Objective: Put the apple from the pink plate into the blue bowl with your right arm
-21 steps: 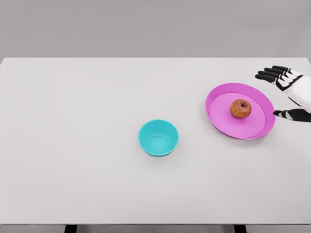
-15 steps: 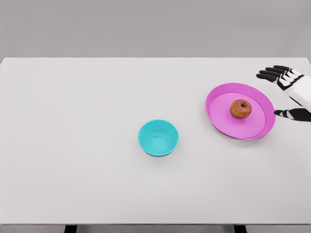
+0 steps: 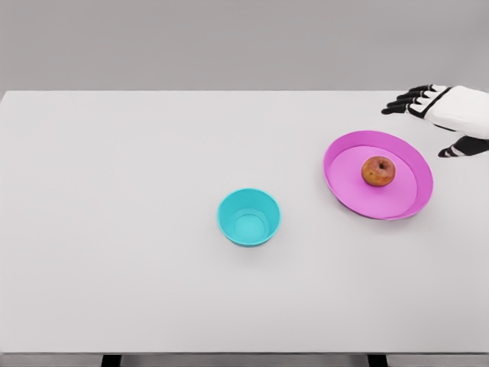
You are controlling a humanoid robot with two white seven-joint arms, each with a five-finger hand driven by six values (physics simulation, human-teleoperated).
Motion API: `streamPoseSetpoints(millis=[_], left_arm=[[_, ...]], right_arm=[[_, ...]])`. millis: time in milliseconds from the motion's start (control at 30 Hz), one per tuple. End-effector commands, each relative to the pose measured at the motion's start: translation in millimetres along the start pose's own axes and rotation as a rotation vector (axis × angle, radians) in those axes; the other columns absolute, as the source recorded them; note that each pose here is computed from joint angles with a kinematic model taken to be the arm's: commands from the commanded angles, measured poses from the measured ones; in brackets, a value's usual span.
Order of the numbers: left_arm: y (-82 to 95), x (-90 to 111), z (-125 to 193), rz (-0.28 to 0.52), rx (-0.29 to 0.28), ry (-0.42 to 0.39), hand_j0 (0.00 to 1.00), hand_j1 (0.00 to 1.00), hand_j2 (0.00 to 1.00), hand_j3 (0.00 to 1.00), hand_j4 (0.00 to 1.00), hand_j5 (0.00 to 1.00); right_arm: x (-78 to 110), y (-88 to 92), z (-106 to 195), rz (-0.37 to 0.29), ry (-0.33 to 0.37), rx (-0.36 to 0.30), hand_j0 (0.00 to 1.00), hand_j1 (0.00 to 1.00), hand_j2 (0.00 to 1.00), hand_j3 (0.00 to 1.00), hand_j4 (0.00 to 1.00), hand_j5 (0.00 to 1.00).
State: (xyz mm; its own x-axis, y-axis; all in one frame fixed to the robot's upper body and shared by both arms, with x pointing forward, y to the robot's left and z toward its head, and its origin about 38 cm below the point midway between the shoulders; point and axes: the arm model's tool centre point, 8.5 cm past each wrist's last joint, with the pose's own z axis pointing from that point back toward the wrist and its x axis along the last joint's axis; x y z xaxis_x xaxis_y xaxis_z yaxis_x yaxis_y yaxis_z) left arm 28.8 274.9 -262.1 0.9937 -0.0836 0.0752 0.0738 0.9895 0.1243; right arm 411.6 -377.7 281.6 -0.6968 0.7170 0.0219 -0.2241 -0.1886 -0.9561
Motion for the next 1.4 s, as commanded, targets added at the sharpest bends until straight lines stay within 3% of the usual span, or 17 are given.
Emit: streamPoseSetpoints(millis=[0, 167, 533, 767, 1200, 1267, 1367], left_arm=[[0.0, 0.1, 0.0, 0.0, 0.0, 0.0, 1.0, 1.0, 1.0, 1.0, 1.0, 1.0], [0.0, 0.1, 0.0, 0.0, 0.0, 0.0, 1.0, 1.0, 1.0, 1.0, 1.0, 1.0], [0.0, 0.1, 0.0, 0.0, 0.0, 0.0, 1.0, 1.0, 1.0, 1.0, 1.0, 1.0], [0.0, 0.1, 0.0, 0.0, 0.0, 0.0, 1.0, 1.0, 1.0, 1.0, 1.0, 1.0], [0.0, 0.1, 0.0, 0.0, 0.0, 0.0, 1.0, 1.0, 1.0, 1.0, 1.0, 1.0], [0.0, 0.1, 0.0, 0.0, 0.0, 0.0, 1.0, 1.0, 1.0, 1.0, 1.0, 1.0], [0.0, 0.1, 0.0, 0.0, 0.0, 0.0, 1.0, 1.0, 1.0, 1.0, 1.0, 1.0]], right_arm=[[1.5, 37.8, -23.3, -0.084, -0.022, 0.097, 1.0, 1.0, 1.0, 1.0, 1.0, 1.0], [-0.6, 54.4, -60.7, -0.128, -0.052, 0.158, 1.0, 1.0, 1.0, 1.0, 1.0, 1.0], [-16.2, 80.7, -65.5, -0.192, -0.007, 0.215, 1.0, 1.0, 1.0, 1.0, 1.0, 1.0], [-25.0, 87.8, -72.4, -0.219, 0.015, 0.234, 1.0, 1.0, 1.0, 1.0, 1.0, 1.0], [-21.4, 99.0, -81.9, -0.238, 0.005, 0.258, 1.0, 1.0, 1.0, 1.0, 1.0, 1.0], [-23.7, 101.8, -80.6, -0.245, 0.012, 0.264, 0.99, 0.99, 0.99, 0.99, 0.99, 0.99], [-24.2, 101.8, -80.3, -0.245, 0.014, 0.263, 0.85, 0.85, 0.85, 0.85, 0.85, 0.85]])
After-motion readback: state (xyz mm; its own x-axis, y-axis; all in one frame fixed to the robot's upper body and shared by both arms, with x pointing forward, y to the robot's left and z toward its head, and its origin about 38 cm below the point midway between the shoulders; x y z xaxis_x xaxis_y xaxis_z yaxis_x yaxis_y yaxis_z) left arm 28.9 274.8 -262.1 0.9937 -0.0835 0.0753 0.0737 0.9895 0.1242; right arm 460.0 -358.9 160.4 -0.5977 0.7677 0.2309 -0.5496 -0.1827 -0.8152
